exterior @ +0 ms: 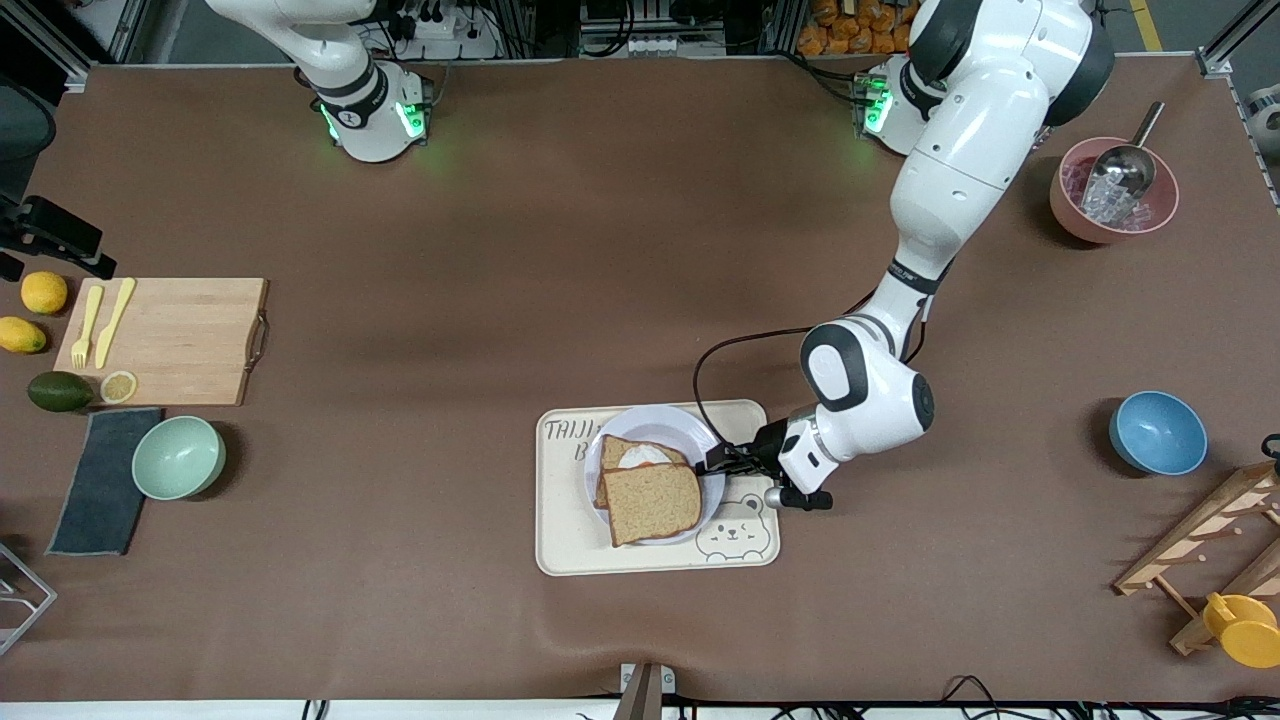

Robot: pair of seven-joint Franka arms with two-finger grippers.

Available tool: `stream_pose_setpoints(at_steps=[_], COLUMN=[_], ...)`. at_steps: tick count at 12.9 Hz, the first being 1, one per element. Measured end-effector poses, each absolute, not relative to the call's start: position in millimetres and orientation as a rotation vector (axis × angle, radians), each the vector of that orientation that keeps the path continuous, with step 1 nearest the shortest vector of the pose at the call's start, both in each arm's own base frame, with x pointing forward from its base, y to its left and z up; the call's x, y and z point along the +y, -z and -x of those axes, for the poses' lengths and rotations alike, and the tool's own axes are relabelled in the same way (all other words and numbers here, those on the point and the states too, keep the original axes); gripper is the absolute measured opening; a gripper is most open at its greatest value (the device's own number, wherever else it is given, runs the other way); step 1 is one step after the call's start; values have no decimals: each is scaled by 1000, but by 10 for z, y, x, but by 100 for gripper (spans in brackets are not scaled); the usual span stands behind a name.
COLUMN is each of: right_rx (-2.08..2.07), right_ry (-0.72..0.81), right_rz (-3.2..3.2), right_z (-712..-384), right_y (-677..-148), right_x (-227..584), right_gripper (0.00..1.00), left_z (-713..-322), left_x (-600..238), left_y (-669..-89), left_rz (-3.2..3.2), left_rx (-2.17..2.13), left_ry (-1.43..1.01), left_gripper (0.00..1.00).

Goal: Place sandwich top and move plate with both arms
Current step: 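Open the left gripper and release the plate rim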

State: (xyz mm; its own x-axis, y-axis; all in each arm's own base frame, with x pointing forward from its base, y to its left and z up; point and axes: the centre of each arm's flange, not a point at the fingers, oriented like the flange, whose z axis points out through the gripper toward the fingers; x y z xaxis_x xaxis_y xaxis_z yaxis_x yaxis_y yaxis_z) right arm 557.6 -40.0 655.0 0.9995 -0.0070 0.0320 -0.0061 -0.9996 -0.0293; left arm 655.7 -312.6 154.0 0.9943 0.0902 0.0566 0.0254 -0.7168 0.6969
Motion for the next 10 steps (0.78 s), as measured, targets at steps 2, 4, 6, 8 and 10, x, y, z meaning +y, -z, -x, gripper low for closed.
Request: stream_pose_setpoints(at_steps=[2, 4, 6, 8, 10], right_rx=[10, 10, 10, 10, 10], right_ry=[50, 50, 49, 44, 43], right_rz=[3112, 3112, 3112, 3112, 3112], right_z=[-5576, -5576, -5576, -5572, -5572], right_y=[-6550, -6550, -6550, -6546, -6546], right_x=[-400, -400, -400, -400, -399], right_gripper=[100, 100, 100, 100, 100], left_z=[-6515, -6501, -6526, -6550, -6558], left_x=[-3097, -3043, -2941, -2855, -2818], left_y=[-1533, -1579, -1676, -1757, -1812], left_rz=[-2376, -2370, -2363, -2355, -2356], left_rx=[81, 73, 54, 50, 32], left_ry=[-100, -74, -49, -37, -29], left_gripper=[42, 40, 40, 40, 38])
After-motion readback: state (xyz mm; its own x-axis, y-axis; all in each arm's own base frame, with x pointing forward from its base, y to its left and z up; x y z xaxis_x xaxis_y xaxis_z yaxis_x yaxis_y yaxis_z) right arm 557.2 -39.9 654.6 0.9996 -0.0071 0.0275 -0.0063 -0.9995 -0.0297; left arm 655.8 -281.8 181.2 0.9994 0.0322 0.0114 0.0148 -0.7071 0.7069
